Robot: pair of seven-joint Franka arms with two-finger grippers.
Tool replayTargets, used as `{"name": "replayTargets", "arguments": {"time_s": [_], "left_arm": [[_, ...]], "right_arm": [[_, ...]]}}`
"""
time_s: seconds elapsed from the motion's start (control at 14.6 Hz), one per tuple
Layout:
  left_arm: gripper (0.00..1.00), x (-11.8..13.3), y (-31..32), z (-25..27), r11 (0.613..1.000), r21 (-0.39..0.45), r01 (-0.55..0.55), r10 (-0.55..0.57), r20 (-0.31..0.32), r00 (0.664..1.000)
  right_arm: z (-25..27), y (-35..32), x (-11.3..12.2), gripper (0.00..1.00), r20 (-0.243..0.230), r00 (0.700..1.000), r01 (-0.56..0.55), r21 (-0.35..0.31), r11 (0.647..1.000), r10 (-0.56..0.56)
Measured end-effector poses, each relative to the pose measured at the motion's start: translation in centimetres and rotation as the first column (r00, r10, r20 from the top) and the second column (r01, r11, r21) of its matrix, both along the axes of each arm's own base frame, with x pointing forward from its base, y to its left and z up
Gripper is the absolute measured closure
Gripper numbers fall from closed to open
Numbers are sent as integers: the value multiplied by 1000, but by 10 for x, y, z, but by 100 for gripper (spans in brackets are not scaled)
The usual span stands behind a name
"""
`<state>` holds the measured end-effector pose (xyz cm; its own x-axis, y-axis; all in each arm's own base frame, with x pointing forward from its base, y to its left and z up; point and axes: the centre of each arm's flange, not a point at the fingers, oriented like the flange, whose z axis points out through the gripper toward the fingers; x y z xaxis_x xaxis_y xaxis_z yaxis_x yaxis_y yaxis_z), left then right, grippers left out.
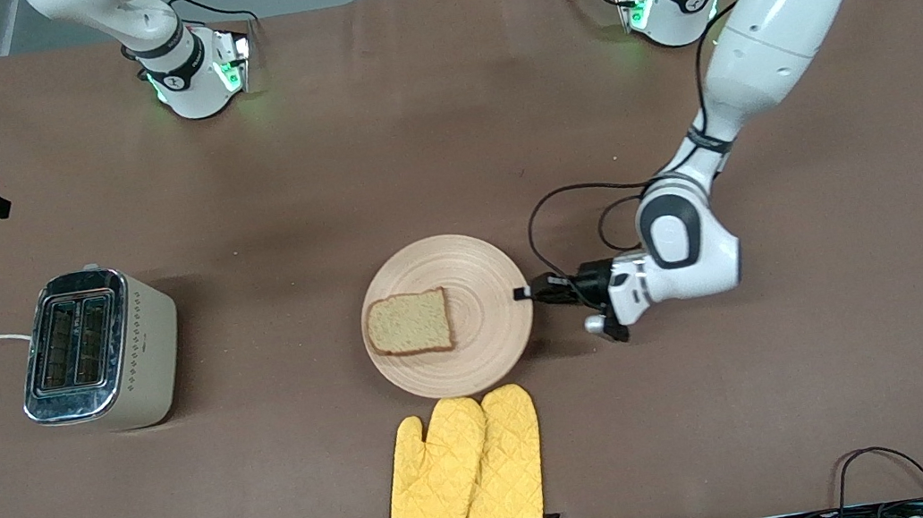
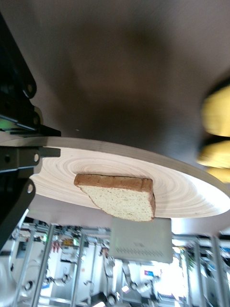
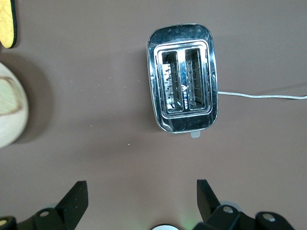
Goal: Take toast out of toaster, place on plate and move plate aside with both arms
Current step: 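Slide the plate toward the left arm while the right gripper returns to rest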
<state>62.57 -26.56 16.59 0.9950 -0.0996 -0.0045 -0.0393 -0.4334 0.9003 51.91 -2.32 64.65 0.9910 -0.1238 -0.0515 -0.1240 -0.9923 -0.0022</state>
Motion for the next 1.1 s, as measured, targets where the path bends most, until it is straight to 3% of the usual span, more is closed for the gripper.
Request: {"name": "replayTargets", "arguments": {"time_s": [0.21,0.34,0.48,0.75,1.1], "left_arm": [[90,40,91,37,998,-16,-62,63,19,998],[90,60,160,52,997,54,-59,56,59,997],[90,71,231,65,991,109,-75,69,56,996],[90,66,333,73,984,114,-138,137,16,990],[90,29,423,37,983,145,-115,127,-82,988]], "right_arm": [[0,0,0,0,-3,1000,-1,0,1000,1],[-1,1,-1,0,-12,1000,-1,0,1000,1],[-1,1,-2,0,-15,1000,-2,0,1000,2],[-1,9,-1,0,-16,1000,-18,0,1000,18],[-2,13,-2,0,-21,999,-25,1,1000,25]]}}
